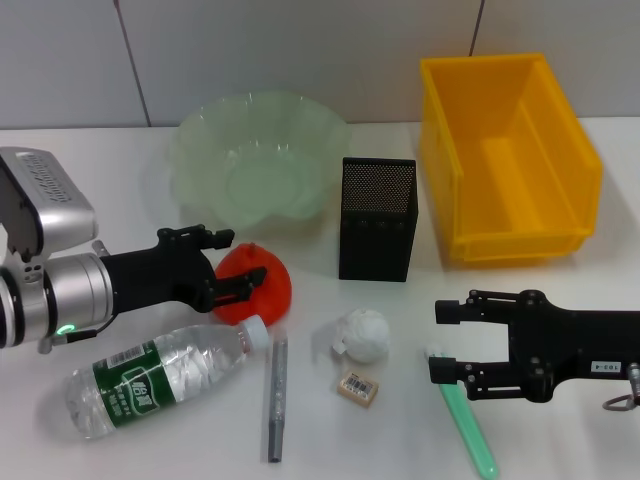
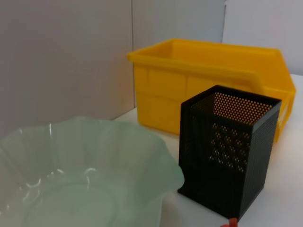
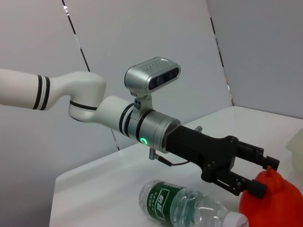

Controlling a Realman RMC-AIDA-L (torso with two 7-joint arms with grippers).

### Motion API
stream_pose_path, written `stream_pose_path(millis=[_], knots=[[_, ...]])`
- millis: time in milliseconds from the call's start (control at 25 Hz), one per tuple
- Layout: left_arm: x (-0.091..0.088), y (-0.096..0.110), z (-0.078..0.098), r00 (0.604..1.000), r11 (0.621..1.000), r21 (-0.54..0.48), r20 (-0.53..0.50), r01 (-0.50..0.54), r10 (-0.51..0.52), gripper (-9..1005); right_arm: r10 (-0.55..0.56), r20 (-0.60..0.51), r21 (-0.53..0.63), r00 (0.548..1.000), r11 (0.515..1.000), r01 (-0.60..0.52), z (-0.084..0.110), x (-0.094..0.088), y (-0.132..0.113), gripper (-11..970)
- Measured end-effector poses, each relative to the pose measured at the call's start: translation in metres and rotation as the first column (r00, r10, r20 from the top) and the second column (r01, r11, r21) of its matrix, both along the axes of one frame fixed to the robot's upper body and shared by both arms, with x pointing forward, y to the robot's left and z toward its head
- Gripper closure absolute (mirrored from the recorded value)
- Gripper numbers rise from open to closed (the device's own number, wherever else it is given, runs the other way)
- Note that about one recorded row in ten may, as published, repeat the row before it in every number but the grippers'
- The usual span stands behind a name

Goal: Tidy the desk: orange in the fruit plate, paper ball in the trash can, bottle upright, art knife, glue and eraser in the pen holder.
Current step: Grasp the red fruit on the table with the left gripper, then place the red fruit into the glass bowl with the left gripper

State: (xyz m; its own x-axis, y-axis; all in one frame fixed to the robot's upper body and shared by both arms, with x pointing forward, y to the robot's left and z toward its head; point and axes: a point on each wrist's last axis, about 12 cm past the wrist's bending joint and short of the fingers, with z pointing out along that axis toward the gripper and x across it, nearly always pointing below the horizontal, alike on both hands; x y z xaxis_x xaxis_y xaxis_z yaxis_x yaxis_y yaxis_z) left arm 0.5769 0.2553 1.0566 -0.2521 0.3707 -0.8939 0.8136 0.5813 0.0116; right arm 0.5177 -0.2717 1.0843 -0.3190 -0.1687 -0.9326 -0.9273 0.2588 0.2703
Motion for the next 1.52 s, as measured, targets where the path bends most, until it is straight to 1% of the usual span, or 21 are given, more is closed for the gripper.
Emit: stream_pose_path(millis=[120, 360, 600, 720, 800, 880, 920, 960, 1040, 1120, 1200, 1320, 1360, 1480, 1520], knots=[[0.001, -0.002, -0.001, 1.000, 1.000, -0.002, -0.009, 0.005, -0.005, 334, 0.000, 0.000, 0.000, 1.000, 1.000, 0.000, 0.000, 0.000, 0.000, 193], [0.001, -0.001, -0.001, 1.000, 1.000, -0.004, -0.007, -0.003, 0.003, 545, -0.001, 0.000, -0.001, 1.000, 1.000, 0.001, 0.000, 0.000, 0.000, 194], [0.002, -0.001, 0.000, 1.000, 1.000, -0.003, -0.007, -0.006, 0.006, 658, -0.001, 0.000, -0.001, 1.000, 1.000, 0.001, 0.000, 0.000, 0.000, 194], [0.002, 0.003, 0.002, 1.000, 0.999, -0.021, -0.003, -0.025, 0.025, 715, -0.002, 0.001, 0.000, 1.000, 1.000, 0.002, 0.000, 0.000, 0.000, 194], [0.002, 0.011, 0.007, 0.998, 0.997, -0.059, 0.004, -0.058, 0.058, 753, -0.002, 0.001, 0.000, 1.000, 1.000, 0.002, 0.000, 0.001, 0.000, 194], [0.001, 0.024, 0.017, 0.997, 0.991, -0.109, 0.009, -0.078, 0.080, 775, -0.003, 0.002, 0.000, 1.000, 1.000, 0.003, 0.000, 0.001, 0.000, 194], [0.000, 0.034, 0.028, 0.997, 0.986, -0.149, 0.001, -0.077, 0.078, 785, -0.007, 0.002, -0.002, 1.000, 1.000, 0.007, 0.000, 0.001, 0.000, 194], [0.000, 0.034, 0.028, 0.997, 0.986, -0.149, 0.001, -0.077, 0.078, 796, -0.007, 0.002, -0.002, 1.000, 1.000, 0.007, 0.000, 0.001, 0.000, 194], [-0.001, 0.044, 0.038, 0.996, 0.978, -0.189, -0.006, -0.090, 0.090, 814, -0.010, 0.002, -0.004, 1.000, 1.000, 0.010, 0.000, 0.002, 0.000, 194], [0.000, 0.052, 0.048, 0.993, 0.963, -0.245, 0.008, -0.115, 0.121, 829, -0.012, 0.000, -0.005, 1.000, 1.000, 0.012, 0.000, 0.001, -0.001, 195], [0.002, 0.053, 0.054, 0.990, 0.952, -0.278, 0.025, -0.126, 0.138, 844, -0.012, -0.001, -0.005, 1.000, 1.000, 0.012, 0.000, 0.001, -0.001, 195], [0.010, 0.047, 0.059, 0.985, 0.941, -0.307, 0.055, -0.140, 0.165, 896, -0.009, -0.004, 0.000, 1.000, 1.000, 0.009, -0.001, 0.000, -0.001, 195], [0.013, 0.044, 0.060, 0.982, 0.938, -0.311, 0.064, -0.150, 0.178, 901, -0.010, -0.006, 0.001, 1.000, 1.000, 0.010, -0.001, -0.001, -0.001, 195], [0.013, 0.044, 0.060, 0.982, 0.938, -0.311, 0.064, -0.150, 0.178, 917, -0.010, -0.006, 0.001, 1.000, 1.000, 0.010, -0.001, -0.001, -0.002, 195], [0.019, 0.040, 0.060, 0.973, 0.934, -0.312, 0.091, -0.174, 0.212, 922, -0.009, -0.007, 0.002, 1.000, 1.000, 0.009, -0.001, -0.001, -0.001, 195]])
